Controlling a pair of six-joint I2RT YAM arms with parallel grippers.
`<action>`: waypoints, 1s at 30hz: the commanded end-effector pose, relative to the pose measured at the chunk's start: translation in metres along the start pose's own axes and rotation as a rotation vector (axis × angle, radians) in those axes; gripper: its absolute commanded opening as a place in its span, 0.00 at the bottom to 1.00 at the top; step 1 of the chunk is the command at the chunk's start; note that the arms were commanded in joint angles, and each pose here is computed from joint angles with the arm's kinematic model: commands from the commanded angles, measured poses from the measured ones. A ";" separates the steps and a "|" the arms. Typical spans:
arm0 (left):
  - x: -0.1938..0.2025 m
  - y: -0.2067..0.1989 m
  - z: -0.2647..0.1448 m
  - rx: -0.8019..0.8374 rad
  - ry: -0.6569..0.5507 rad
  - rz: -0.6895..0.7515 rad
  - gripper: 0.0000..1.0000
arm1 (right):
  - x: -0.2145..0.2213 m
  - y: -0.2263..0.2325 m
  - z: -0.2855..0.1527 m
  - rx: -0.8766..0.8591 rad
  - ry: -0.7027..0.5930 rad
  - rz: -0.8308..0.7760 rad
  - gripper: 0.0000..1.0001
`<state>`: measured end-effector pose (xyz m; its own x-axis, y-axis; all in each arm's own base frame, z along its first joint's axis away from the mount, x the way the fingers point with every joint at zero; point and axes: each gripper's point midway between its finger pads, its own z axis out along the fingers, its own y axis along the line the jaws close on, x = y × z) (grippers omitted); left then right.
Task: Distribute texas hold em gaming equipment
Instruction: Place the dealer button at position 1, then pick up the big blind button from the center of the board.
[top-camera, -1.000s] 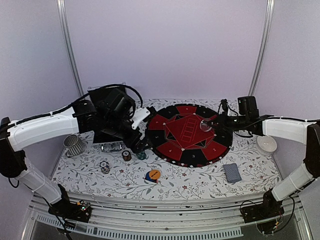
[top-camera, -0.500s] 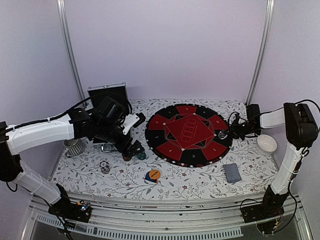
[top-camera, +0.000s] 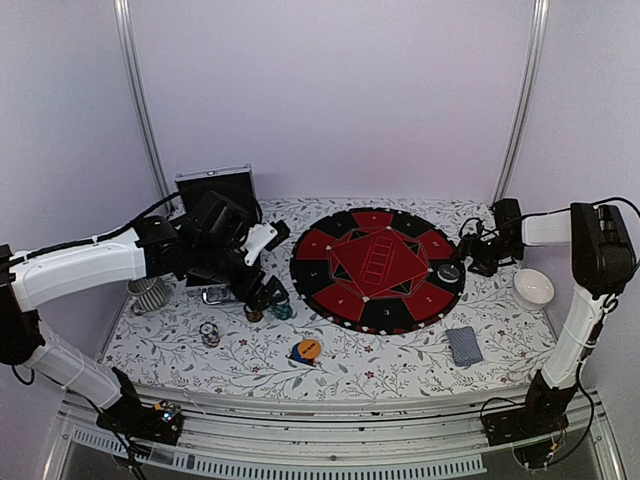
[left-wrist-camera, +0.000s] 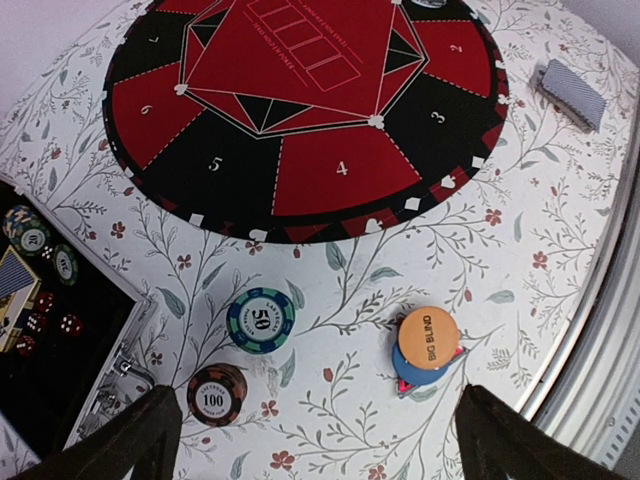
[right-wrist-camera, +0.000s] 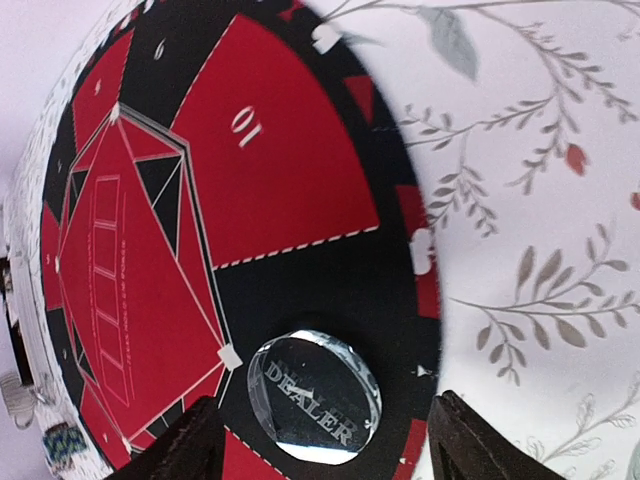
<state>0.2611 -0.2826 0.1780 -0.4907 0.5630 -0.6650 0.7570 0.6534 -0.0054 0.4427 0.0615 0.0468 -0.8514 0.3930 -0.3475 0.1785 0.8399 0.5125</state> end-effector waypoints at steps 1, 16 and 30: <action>-0.005 0.003 -0.008 0.002 -0.034 0.000 0.98 | -0.026 0.000 -0.039 0.175 -0.099 -0.084 0.78; 0.018 -0.028 -0.013 0.051 -0.027 -0.012 0.98 | 0.203 0.262 -0.041 -0.187 0.107 -0.748 0.88; 0.087 -0.045 0.029 0.146 0.140 -0.103 0.83 | 0.324 0.291 0.008 -0.609 0.606 -0.405 0.49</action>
<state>0.2095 -0.2752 0.1225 -0.5774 0.5670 -0.5875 0.7547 0.6452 -0.1191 0.2311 0.4147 0.0687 -0.9215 -0.2817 -0.2672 -0.3856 0.5836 0.7147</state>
